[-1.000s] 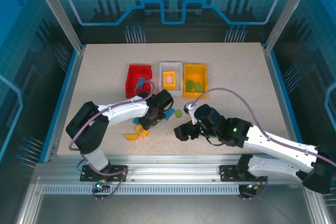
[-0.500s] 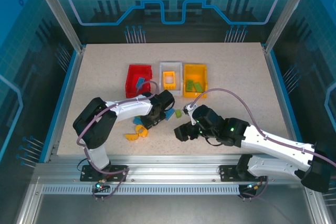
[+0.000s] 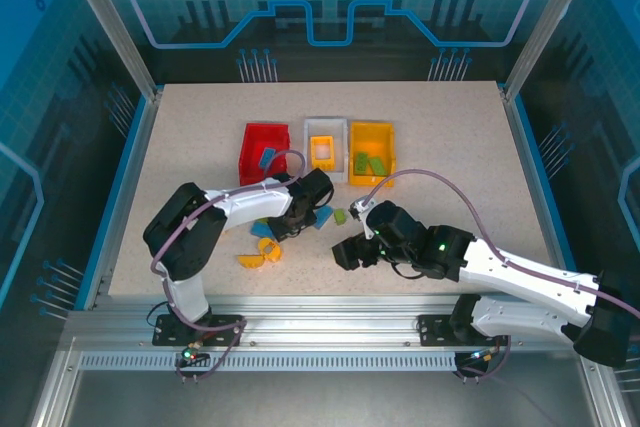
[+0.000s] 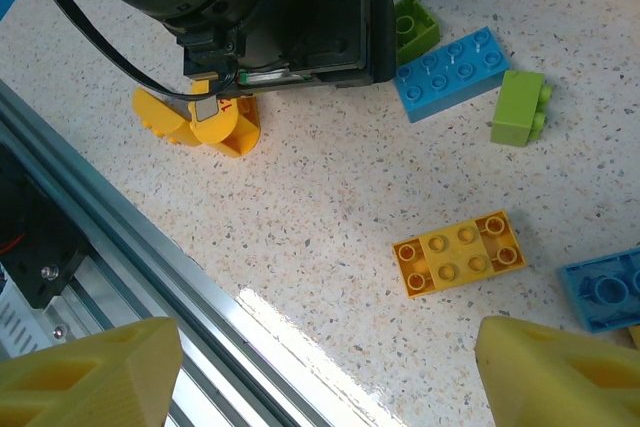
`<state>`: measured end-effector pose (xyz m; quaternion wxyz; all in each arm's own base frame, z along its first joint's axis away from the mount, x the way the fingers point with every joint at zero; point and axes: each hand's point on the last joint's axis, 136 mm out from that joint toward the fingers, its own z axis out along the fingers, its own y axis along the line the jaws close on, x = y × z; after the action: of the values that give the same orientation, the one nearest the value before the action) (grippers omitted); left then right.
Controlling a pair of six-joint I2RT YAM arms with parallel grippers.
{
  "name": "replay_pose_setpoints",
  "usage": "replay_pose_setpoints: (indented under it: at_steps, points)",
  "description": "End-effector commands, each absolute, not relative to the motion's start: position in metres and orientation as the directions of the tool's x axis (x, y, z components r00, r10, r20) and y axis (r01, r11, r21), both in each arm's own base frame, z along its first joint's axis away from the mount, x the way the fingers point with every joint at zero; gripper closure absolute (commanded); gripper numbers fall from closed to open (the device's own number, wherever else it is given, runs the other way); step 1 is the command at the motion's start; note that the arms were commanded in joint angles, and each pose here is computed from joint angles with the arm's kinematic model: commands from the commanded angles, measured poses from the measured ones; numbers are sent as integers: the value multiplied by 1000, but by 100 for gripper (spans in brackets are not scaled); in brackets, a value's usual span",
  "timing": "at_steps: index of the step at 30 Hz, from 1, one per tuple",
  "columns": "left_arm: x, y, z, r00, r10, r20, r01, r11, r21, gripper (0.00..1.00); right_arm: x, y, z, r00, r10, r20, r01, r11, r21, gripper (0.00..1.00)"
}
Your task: Sort the legos into containers by color
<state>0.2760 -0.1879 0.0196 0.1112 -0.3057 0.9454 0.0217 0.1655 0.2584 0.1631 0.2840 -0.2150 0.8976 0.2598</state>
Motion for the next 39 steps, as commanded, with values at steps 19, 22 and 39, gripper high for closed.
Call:
replay_pose_setpoints:
  at_steps: [19,22,39]
  points:
    - [300,-169,143,-792,-407,-455,-393,910,-129,60,180,248,223,-630,-26,-776,-535,738,410,24]
    - [324,-155,163,-793,-379,-477,-349,924,-155,60,189,254,233,-617,-9,-787,-533,740,409,23]
    - [470,-107,146,-889,-199,-413,-103,964,-244,59,245,326,263,-648,47,-760,-523,698,489,23]
